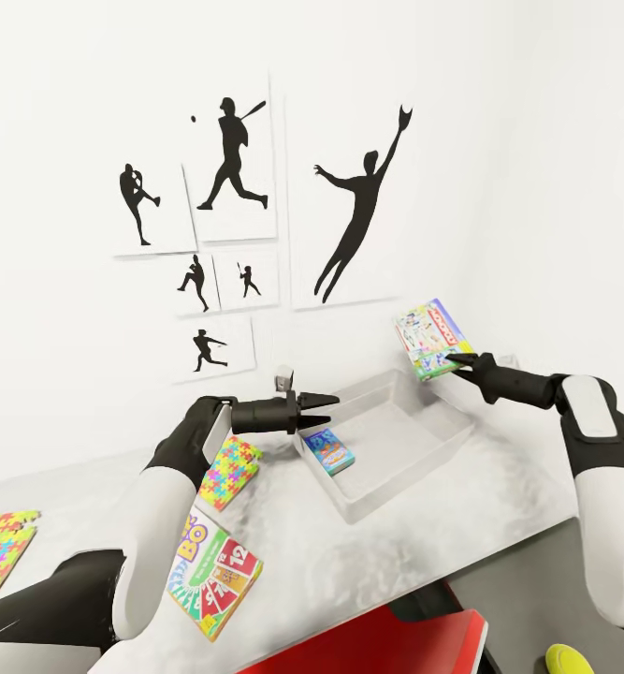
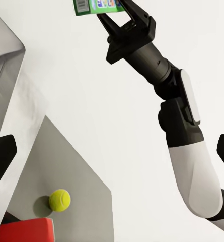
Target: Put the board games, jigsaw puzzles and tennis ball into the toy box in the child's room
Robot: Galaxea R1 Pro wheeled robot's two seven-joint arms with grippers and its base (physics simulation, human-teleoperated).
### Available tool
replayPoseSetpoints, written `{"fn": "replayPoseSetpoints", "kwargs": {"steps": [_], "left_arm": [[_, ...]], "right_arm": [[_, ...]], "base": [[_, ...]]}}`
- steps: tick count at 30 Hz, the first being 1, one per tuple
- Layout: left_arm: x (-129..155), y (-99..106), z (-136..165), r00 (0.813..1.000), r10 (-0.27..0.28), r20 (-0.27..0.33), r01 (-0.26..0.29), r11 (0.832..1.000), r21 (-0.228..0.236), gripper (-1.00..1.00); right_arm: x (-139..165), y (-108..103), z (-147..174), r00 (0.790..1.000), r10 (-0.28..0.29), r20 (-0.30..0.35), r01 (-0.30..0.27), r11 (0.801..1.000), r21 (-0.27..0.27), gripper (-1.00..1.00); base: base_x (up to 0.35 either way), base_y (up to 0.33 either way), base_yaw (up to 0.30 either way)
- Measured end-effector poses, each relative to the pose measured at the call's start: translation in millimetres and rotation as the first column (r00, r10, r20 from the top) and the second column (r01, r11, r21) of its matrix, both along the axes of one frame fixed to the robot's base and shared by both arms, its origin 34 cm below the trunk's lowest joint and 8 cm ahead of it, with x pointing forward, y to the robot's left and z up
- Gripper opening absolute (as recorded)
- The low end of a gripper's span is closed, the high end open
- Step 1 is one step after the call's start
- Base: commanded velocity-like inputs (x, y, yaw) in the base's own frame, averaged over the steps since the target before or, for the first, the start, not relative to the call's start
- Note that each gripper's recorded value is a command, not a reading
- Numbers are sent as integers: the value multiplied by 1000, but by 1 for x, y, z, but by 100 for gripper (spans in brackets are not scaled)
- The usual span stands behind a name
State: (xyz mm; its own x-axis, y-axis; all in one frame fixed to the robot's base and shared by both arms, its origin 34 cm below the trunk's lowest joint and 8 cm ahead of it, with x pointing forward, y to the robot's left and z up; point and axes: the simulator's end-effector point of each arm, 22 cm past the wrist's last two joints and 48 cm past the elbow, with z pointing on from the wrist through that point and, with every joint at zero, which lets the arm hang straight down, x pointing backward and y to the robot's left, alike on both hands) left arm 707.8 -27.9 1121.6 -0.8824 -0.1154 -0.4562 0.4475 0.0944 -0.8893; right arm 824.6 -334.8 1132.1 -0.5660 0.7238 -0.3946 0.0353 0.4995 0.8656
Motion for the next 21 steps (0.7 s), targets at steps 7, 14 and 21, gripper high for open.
{"fn": "replayPoseSetpoints", "kwargs": {"steps": [7,14,21], "left_arm": [[0,0,0,1000,0,0,0,1000,0,100],[0,1,0,1000,1,0,-1,1000,0,100],[1,1,0,1000,3,1,-3,1000,0,100]], "right_arm": [[-1,-3,-3,1000,-3,-7,3,1000,3,-100],[-3,-10,-13,999,-8,-35,8,1000,0,-100],[-6,7,-40,994,34,-99,-37,999,-26,-100]], "base": [[0,0,0],[0,0,0],[0,0,0]]}}
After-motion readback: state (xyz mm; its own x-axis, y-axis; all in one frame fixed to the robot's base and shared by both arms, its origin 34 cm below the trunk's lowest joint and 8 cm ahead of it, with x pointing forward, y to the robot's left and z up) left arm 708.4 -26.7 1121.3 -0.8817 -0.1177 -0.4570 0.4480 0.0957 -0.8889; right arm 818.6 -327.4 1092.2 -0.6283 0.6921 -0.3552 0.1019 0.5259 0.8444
